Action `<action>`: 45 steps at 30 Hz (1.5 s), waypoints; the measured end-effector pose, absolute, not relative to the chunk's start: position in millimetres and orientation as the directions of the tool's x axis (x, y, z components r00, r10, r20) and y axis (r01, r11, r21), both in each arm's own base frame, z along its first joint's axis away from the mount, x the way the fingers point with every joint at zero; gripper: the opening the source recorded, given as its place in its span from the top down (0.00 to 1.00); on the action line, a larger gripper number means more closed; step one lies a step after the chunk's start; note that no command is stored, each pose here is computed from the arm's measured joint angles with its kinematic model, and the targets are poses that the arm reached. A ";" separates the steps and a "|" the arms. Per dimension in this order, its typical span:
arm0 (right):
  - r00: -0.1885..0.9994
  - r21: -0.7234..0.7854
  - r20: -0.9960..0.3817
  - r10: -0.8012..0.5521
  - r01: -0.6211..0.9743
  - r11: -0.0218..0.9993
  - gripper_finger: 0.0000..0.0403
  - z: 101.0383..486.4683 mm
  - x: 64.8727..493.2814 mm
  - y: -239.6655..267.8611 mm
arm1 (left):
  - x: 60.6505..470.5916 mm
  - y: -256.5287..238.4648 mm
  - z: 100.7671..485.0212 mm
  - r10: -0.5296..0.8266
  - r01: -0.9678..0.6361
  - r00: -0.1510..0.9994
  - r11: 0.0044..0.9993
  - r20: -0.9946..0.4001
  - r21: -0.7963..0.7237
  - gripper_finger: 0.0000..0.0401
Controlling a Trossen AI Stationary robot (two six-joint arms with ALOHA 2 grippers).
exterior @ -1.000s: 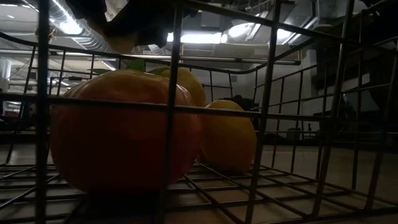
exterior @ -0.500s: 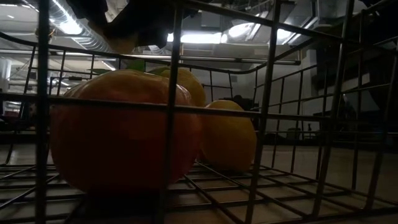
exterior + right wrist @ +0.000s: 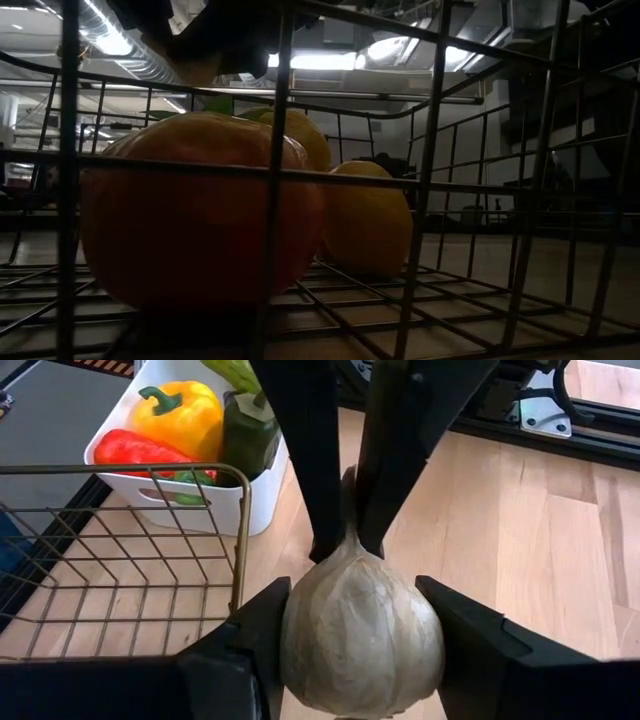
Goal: Sort produce into baskets
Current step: Put the white garlic into the white bin
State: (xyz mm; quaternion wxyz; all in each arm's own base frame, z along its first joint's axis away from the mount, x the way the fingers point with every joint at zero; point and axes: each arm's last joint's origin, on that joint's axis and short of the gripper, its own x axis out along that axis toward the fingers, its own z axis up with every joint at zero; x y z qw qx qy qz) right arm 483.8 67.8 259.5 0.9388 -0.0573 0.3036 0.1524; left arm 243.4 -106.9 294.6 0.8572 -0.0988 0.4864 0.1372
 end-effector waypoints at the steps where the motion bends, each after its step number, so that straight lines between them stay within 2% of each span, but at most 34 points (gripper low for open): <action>1: 0.769 -0.015 -0.587 0.252 -0.321 0.947 0.54 259.5 483.8 67.8 | 243.5 -106.9 294.6 0.139 -0.331 0.489 0.943 -0.861 -0.036 0.95; 7: 0.768 -0.014 -0.588 0.254 -0.323 0.946 0.51 259.5 483.8 67.8 | 243.5 -106.9 294.6 0.139 -0.331 0.490 0.943 -0.861 -0.036 0.95; 15: 0.782 -0.003 -0.585 0.217 -0.270 0.963 0.30 260.1 484.3 67.5 | 243.2 -106.7 294.3 0.145 -0.333 0.487 0.942 -0.861 -0.030 0.95; 19: 0.781 -0.001 -0.587 0.211 -0.261 0.965 0.23 259.9 484.2 67.1 | 243.1 -106.7 294.4 0.142 -0.307 0.486 0.951 -0.862 -0.017 0.95; 27: 0.764 -0.030 -0.618 0.183 -0.256 0.966 0.20 275.0 478.4 64.4 | 227.8 -103.1 318.0 0.055 -0.301 0.462 0.949 -0.885 -0.098 0.95; 31: 0.719 -0.066 -0.679 0.147 -0.259 0.964 0.20 288.2 473.0 59.0 | 216.5 -109.3 325.7 -0.096 -0.348 0.413 0.902 -0.905 -0.255 0.95; 36: 0.683 -0.096 -0.724 0.095 -0.236 0.967 0.20 291.9 468.4 48.8 | 204.0 -133.3 324.8 -0.302 -0.450 0.296 0.793 -0.906 -0.411 0.95; 45: 0.664 -0.099 -0.744 0.076 -0.221 0.970 0.20 286.4 468.6 42.7 | 181.7 -182.3 316.7 -0.369 -0.642 0.220 0.642 -0.903 -0.419 0.95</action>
